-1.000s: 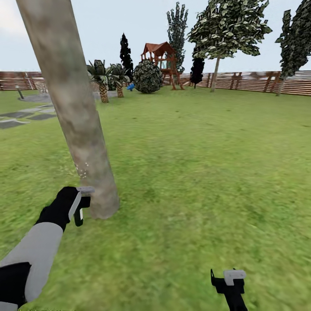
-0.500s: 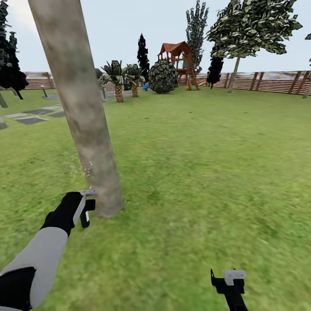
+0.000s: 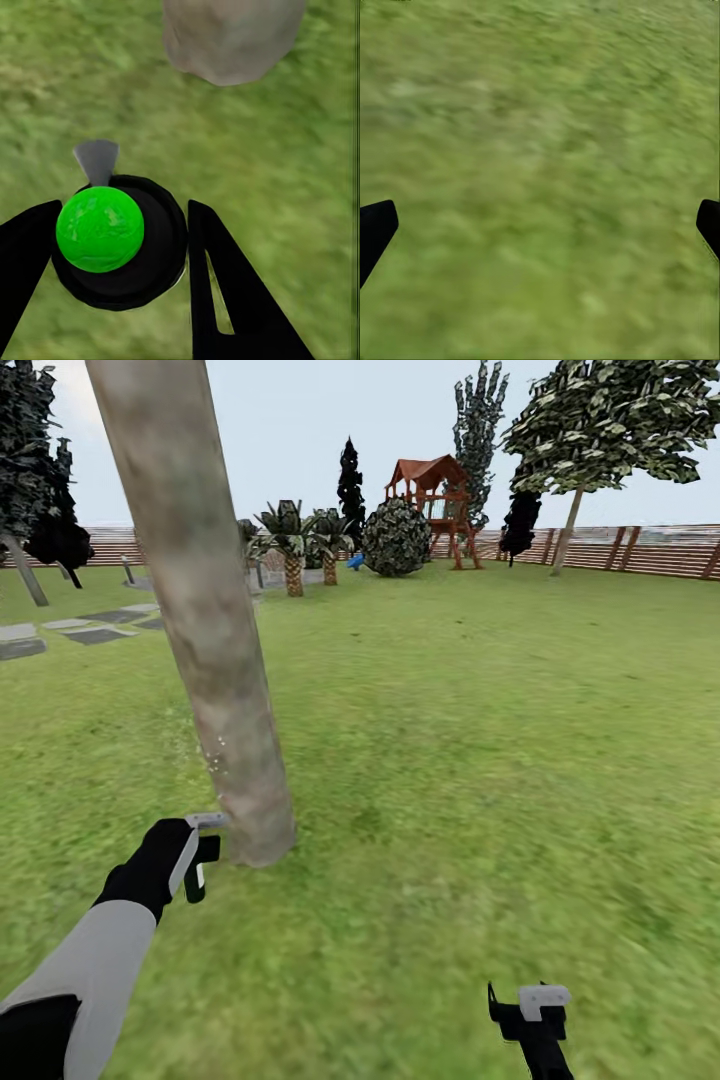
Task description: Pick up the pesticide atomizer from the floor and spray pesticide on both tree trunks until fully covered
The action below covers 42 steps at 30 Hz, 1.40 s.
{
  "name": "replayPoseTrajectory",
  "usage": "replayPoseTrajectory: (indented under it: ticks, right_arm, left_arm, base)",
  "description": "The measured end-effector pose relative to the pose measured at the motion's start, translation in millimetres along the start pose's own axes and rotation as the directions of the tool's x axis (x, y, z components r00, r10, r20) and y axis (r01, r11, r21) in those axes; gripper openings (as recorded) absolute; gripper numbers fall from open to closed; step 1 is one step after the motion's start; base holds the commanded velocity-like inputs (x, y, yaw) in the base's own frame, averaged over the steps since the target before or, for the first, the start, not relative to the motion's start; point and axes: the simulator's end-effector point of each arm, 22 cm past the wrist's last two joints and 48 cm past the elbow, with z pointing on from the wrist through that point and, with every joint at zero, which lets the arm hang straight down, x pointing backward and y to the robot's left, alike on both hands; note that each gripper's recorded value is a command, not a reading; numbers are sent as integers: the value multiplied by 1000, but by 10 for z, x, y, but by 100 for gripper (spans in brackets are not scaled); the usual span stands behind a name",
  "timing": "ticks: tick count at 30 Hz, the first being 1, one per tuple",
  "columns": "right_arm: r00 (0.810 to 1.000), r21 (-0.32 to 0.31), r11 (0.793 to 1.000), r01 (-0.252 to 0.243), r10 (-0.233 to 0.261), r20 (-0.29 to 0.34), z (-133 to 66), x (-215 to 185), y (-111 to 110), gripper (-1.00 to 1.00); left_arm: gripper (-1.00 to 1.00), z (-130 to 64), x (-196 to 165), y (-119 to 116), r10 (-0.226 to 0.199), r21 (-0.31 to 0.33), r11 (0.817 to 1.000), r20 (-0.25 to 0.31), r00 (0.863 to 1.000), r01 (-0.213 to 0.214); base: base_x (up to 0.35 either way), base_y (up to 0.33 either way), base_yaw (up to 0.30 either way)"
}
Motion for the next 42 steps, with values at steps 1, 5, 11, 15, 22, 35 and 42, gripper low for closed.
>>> replayPoseTrajectory:
  ticks: [1,5,11,15,22,35,42]
  right_arm:
    - [1000,0,1000,0,0,0,0,0,-1,100]
    - [1000,0,1000,0,0,0,1,2,1,100]
    - [1000,-1,1000,0,0,0,1,2,2,100]
    - [1000,-1,1000,0,0,0,1,2,2,100]
    - [1000,0,1000,0,0,1,2,-3,1,100]
    - [1000,1,1000,0,0,1,4,-4,-4,100]
    - [1000,0,1000,0,0,0,3,-2,1,100]
  left_arm:
    - [-100,0,0,-3,-1,1,1000,0,1000,1]
    - [-100,5,12,-13,0,2,1000,-2,1000,0]
    - [-100,6,12,-13,0,2,1000,-2,1000,0]
    - [-100,1,1,-6,-1,1,1000,1,1000,1]
    - [-100,-13,-20,-5,-3,2,1000,6,1000,3]
    - [-100,-65,-127,-166,-2,25,1000,24,1000,1]
    - [-100,-331,-575,-191,-18,32,999,112,994,14]
  base:
    - [172,-223,0]
    - [63,-257,0]
    - [2,-274,0]
    - [4,-275,1]
    - [132,-266,210]
    - [45,-264,144]
    - [-105,-113,111]
